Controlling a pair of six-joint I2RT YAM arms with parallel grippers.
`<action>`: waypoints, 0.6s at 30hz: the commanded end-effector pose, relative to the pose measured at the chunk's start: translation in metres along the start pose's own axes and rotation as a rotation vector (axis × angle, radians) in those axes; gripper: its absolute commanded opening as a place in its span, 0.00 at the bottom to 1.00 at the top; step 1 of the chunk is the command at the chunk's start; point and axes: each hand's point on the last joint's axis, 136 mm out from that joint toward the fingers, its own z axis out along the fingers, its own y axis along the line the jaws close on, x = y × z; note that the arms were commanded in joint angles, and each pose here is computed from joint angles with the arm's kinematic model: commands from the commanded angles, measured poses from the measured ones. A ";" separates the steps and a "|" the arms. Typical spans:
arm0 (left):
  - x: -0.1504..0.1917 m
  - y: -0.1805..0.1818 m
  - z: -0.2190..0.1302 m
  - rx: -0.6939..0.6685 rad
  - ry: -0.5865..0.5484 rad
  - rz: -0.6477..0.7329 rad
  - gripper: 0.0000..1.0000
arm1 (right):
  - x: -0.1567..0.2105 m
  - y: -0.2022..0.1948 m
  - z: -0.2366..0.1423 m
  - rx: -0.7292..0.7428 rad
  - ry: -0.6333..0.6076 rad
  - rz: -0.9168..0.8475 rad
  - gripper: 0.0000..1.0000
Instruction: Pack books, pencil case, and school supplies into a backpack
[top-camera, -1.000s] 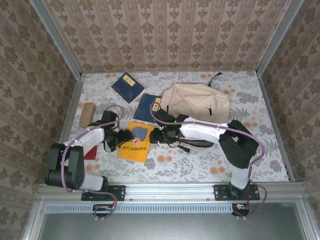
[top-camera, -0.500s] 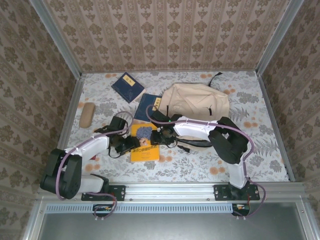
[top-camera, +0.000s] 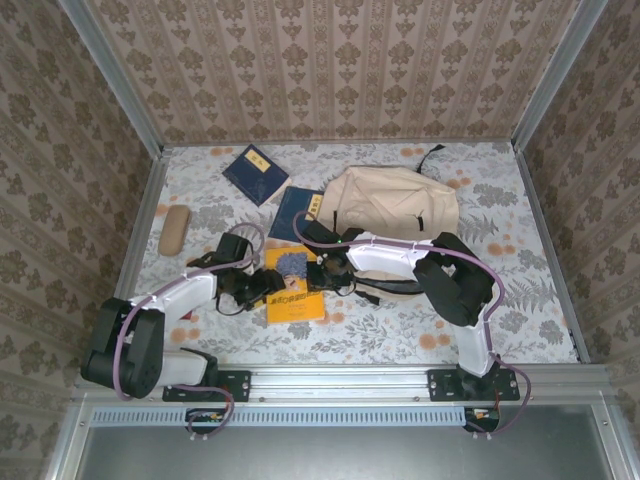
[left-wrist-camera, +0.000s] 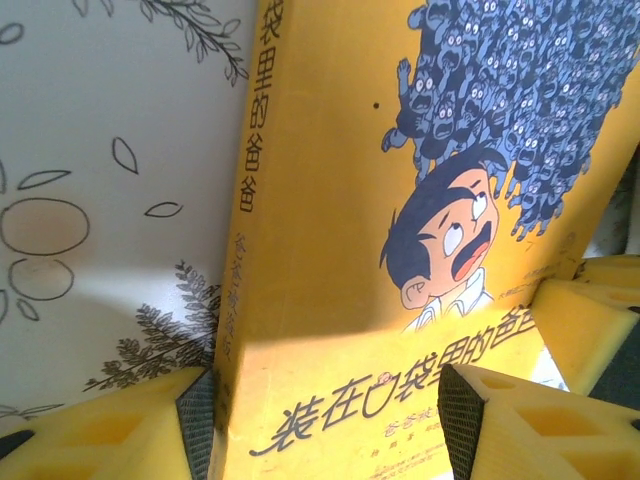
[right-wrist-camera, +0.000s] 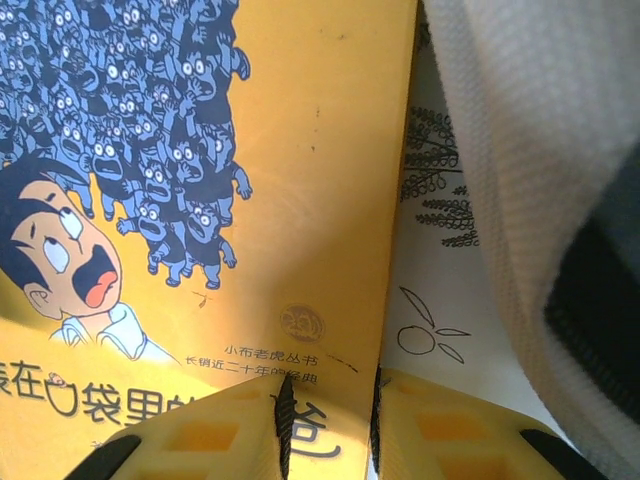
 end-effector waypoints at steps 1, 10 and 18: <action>-0.004 -0.075 -0.027 0.335 -0.003 0.096 0.61 | 0.026 -0.024 0.031 0.081 0.094 0.005 0.28; -0.007 -0.089 -0.048 0.408 -0.048 0.073 0.56 | 0.025 -0.023 0.032 0.076 0.096 0.003 0.28; -0.010 -0.083 -0.026 0.407 0.006 -0.034 0.49 | 0.026 -0.022 0.031 0.070 0.102 -0.002 0.27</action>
